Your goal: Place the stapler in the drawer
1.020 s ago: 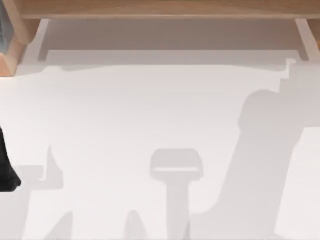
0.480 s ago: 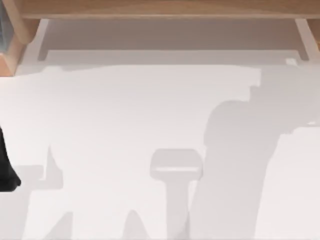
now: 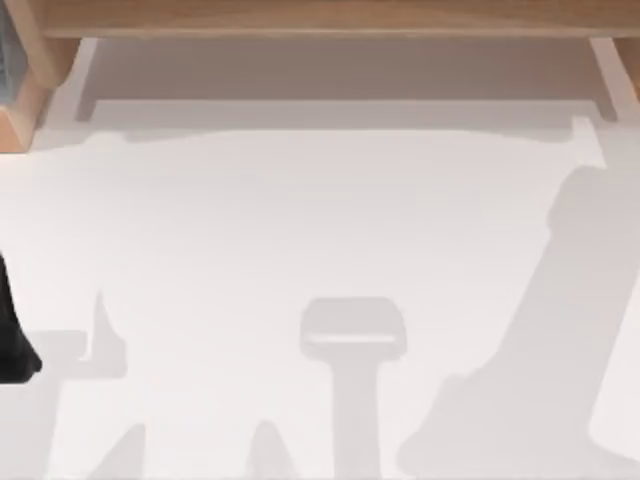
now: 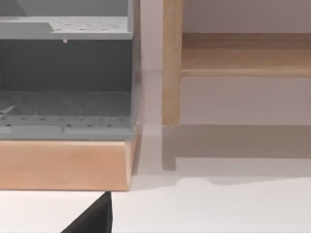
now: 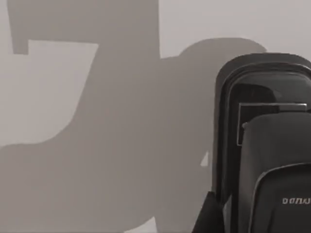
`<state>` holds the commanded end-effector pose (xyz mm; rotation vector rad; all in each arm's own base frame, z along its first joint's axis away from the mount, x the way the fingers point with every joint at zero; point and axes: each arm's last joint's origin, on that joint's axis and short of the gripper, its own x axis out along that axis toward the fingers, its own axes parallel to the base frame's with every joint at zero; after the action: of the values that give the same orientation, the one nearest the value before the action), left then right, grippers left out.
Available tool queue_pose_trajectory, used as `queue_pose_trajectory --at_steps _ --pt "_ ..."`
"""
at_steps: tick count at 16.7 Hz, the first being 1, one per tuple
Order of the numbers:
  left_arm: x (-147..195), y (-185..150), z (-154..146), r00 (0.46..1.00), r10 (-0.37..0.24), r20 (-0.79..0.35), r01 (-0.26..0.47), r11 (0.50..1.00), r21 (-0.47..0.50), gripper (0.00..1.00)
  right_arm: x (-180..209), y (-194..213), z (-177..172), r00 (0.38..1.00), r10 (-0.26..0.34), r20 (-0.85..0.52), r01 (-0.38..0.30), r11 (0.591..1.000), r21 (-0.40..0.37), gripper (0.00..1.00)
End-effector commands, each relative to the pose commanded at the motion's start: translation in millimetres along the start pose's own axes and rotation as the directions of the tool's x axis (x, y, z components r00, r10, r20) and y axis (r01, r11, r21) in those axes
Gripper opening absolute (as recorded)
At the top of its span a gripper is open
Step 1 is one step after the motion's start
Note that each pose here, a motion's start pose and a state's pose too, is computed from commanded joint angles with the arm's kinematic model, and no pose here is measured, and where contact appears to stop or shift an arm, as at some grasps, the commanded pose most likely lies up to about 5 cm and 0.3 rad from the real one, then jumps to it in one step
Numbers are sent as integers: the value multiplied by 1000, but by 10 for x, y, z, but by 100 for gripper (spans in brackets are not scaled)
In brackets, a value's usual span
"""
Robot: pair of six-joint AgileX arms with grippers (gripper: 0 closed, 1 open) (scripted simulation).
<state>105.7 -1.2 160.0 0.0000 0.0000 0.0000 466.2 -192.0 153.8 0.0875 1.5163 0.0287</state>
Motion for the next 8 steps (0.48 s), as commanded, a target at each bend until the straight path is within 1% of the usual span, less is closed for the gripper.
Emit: queue_pose_trajectory --at_steps 4,8 --pt "0 0 0 1000 0 0 0 1000 0 100 0 0 0 1000 0 0 0 1000 0 0" --pt "0 0 0 1000 0 0 0 1000 0 100 0 0 0 1000 0 0 0 1000 0 30"
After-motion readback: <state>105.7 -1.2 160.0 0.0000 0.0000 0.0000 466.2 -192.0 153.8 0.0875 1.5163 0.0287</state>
